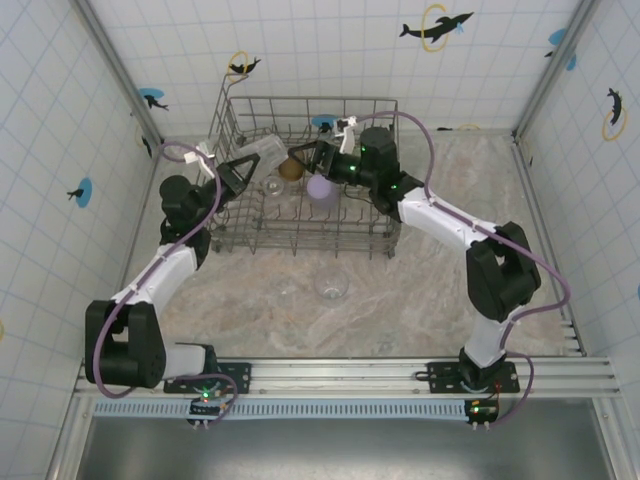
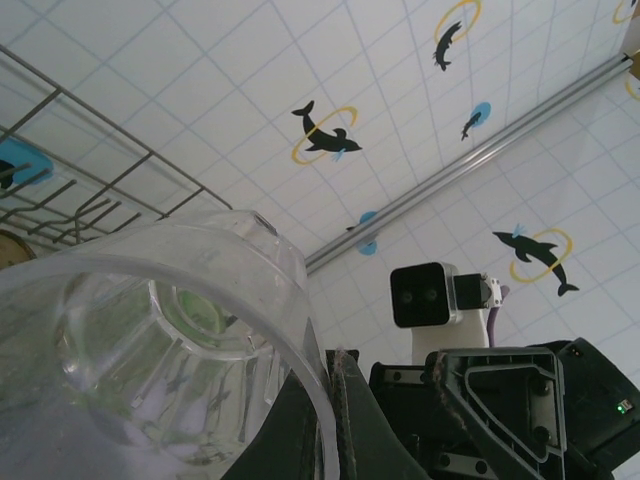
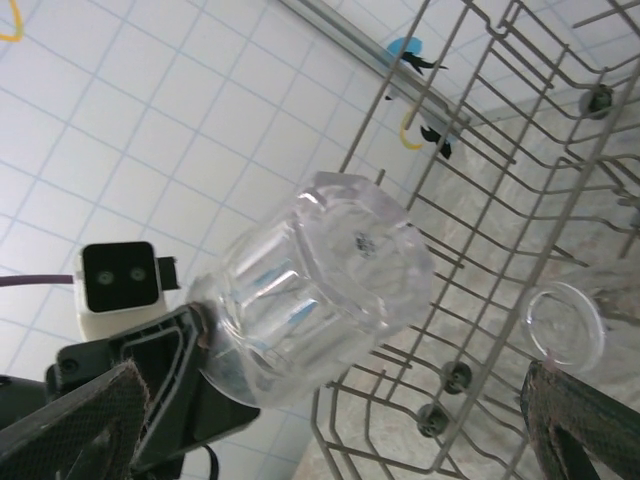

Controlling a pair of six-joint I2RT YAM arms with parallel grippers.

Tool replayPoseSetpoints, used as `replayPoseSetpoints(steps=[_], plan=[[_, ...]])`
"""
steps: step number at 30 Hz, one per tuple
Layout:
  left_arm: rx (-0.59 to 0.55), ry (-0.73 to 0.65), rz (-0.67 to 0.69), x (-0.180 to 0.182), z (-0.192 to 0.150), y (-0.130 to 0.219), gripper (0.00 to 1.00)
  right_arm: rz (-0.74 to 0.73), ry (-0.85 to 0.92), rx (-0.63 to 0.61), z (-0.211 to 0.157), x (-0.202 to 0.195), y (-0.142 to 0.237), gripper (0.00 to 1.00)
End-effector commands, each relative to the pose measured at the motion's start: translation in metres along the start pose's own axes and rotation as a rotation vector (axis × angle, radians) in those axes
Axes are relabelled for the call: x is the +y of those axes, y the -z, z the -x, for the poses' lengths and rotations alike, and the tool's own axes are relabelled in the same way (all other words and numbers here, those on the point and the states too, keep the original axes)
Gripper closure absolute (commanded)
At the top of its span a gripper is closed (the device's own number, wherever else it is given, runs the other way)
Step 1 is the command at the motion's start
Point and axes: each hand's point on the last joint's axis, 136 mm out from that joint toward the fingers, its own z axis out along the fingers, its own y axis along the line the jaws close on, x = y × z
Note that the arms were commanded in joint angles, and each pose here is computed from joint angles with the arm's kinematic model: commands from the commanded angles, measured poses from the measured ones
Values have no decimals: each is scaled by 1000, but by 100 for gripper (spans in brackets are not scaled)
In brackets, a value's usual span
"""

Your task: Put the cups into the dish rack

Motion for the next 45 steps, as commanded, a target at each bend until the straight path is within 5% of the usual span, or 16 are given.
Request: replayPoseSetpoints(steps=[1, 28, 45], plan=[[-47, -56, -104, -34, 17, -6, 100, 111, 4, -29, 13, 27, -8, 1], [-32, 64, -248, -53, -2, -26, 100, 178, -144, -112, 20, 8, -22, 1], [4, 102, -208, -42, -14, -36, 100, 215, -142, -155, 29, 5, -17, 35]])
